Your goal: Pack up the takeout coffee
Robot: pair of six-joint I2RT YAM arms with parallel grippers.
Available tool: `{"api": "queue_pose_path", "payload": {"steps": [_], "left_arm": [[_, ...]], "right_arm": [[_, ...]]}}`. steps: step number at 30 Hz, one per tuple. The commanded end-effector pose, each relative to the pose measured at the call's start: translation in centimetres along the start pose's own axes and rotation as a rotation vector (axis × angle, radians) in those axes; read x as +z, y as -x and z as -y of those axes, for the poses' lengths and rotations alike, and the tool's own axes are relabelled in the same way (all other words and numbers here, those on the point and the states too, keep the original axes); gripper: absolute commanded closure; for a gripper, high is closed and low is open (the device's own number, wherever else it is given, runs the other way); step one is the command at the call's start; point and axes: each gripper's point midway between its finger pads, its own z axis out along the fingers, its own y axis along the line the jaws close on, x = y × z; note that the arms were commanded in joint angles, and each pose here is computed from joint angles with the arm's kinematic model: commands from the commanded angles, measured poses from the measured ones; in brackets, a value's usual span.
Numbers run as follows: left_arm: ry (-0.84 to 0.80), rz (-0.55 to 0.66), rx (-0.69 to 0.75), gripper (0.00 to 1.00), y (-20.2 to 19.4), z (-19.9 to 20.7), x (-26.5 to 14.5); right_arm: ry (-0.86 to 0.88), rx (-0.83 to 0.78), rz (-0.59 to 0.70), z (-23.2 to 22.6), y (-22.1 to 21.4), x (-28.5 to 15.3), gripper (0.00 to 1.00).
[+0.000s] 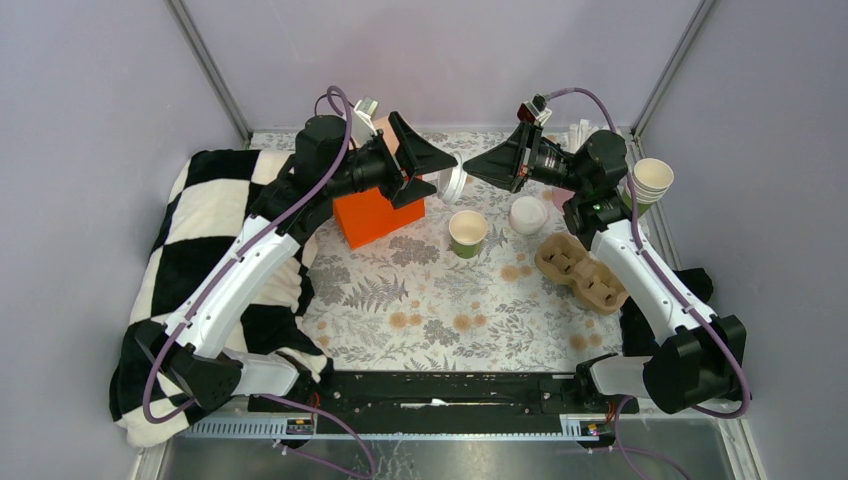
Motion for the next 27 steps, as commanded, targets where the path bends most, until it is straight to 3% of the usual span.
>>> {"api": "queue_pose_path", "payload": {"steps": [1,13,20,27], "left_arm": [[-0.078,0.010,0.038,0.01,-0.09,2.51,-1.13],[-0.082,-0.007,0.030,0.03,-0.34,2.35,-0.85],[-0.082,-0.010,0.031,0.10,-0.34,2.34,-0.77],[-0.081,-0.018,0.030,0.05,-0.31,2.31,-0.43]], "right_arm": [[0.057,-0.083,-0.018,-2.30,-0.87,-0.14,1.00],[0.054,-0.078,-0.009,-1.85,-0.69,-0.10,1.00],[0.053,-0.074,-0.009,-1.65,-0.66,-0.07,1.00],[0.051,-0.074,-0.008,-1.57,-0.61,-0.06,1.00]]}}
